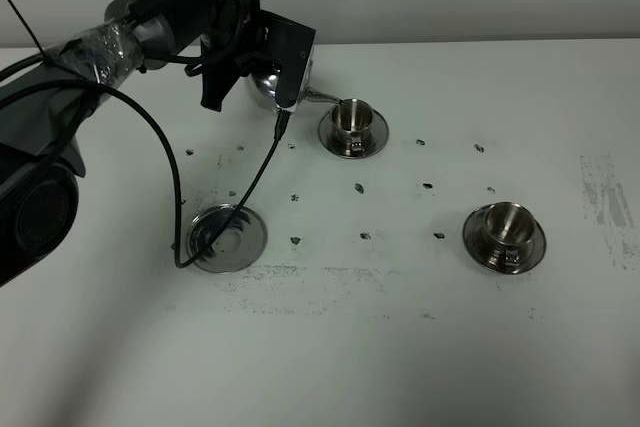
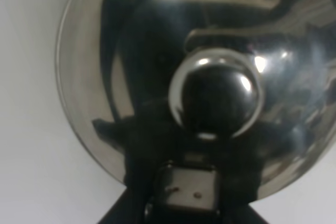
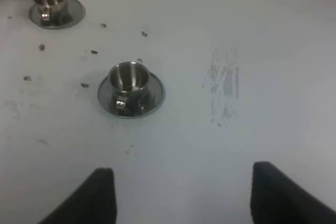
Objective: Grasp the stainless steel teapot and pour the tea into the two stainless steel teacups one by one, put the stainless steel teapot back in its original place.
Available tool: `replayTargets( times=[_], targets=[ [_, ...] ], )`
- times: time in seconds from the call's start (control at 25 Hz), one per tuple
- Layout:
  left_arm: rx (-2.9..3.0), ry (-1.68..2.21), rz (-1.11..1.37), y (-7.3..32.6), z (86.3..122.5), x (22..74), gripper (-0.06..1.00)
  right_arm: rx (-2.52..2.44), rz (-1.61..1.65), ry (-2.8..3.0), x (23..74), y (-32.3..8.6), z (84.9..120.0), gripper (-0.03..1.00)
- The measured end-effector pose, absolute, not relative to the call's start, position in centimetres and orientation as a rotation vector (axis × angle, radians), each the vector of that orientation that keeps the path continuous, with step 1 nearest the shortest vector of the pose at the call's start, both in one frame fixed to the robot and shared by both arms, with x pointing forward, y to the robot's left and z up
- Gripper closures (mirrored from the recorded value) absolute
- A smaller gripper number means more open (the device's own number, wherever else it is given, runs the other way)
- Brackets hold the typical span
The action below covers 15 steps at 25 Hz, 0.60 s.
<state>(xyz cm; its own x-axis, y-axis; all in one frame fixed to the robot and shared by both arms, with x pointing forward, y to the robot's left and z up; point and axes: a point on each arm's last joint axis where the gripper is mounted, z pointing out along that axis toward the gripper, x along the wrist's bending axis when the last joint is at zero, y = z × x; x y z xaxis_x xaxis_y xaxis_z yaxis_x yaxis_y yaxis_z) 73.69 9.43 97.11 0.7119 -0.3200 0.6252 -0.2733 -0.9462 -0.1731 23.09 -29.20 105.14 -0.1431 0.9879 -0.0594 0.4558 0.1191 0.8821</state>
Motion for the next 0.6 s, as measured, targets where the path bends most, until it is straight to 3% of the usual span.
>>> replayTargets(
  times=[0.6],
  targets=[
    [-2.810, 0.523, -1.107, 9.32, 97.17, 73.96, 0.76, 1.417, 0.963, 1.698, 23.09, -29.20, 105.14, 0.41]
  ],
)
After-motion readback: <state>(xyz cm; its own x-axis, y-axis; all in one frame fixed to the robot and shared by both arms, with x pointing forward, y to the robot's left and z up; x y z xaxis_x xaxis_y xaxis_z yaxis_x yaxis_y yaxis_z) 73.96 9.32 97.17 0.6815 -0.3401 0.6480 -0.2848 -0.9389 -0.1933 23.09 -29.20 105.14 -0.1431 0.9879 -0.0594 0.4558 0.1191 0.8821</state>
